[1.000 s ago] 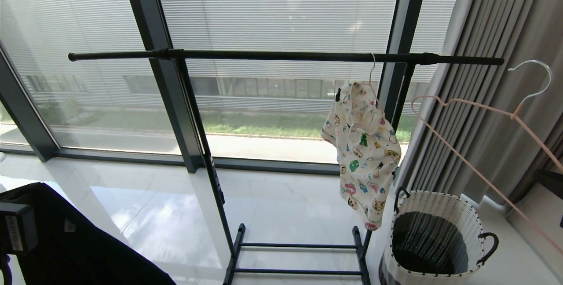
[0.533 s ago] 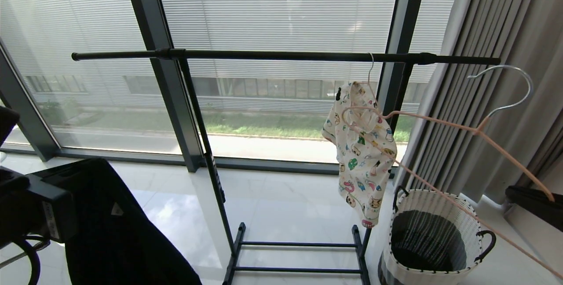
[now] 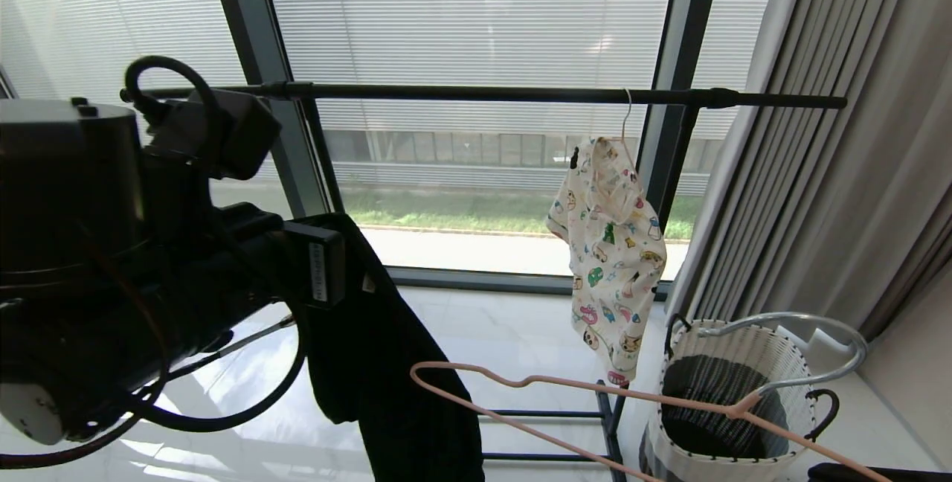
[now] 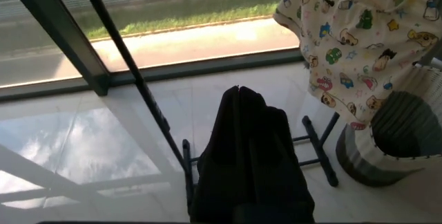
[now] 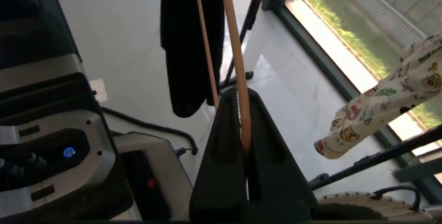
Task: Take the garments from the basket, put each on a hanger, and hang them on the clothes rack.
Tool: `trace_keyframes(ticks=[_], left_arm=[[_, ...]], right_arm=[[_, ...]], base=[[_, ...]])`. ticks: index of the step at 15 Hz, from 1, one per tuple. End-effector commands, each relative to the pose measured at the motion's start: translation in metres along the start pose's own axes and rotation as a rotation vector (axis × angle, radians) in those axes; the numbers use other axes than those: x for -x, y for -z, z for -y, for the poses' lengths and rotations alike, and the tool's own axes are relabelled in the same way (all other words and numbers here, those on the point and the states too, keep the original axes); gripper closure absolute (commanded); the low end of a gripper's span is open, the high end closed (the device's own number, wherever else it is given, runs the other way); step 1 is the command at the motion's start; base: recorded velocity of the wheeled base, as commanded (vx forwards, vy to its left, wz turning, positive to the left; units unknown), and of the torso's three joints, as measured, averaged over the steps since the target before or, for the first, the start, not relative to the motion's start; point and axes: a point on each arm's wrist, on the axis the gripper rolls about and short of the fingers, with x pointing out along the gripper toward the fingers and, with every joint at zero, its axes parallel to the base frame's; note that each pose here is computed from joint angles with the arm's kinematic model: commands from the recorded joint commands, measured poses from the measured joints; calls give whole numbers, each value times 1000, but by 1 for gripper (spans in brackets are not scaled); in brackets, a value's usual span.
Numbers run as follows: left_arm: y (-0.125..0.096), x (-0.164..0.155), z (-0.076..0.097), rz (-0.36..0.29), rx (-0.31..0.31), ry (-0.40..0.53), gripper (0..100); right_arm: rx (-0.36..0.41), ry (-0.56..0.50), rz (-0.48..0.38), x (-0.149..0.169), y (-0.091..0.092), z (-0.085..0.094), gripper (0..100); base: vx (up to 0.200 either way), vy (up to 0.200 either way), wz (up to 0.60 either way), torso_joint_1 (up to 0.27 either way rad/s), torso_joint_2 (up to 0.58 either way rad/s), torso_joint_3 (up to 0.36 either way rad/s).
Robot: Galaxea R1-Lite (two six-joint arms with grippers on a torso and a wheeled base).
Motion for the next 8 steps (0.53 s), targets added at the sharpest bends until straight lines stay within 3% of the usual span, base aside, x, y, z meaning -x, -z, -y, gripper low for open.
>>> trace_keyframes(ticks=[1, 4, 6, 8], left_arm=[[7, -25, 27, -58, -39, 51, 100], [8, -24, 38, -59, -74, 94, 100], [9, -24, 38, -60, -134, 96, 100], [8, -24, 38, -57, -134, 99, 100]], right_arm=[[5, -22, -2, -2, 0, -2, 100], [-8, -10, 5, -3, -2, 0, 100], [-27, 46, 6, -2, -2, 5, 100], [-33, 79, 13, 0, -4, 8, 100]], base=[[0, 0, 0, 0, 0, 0], [0, 0, 0, 0, 0, 0], [0, 0, 0, 0, 0, 0], [0, 0, 0, 0, 0, 0]])
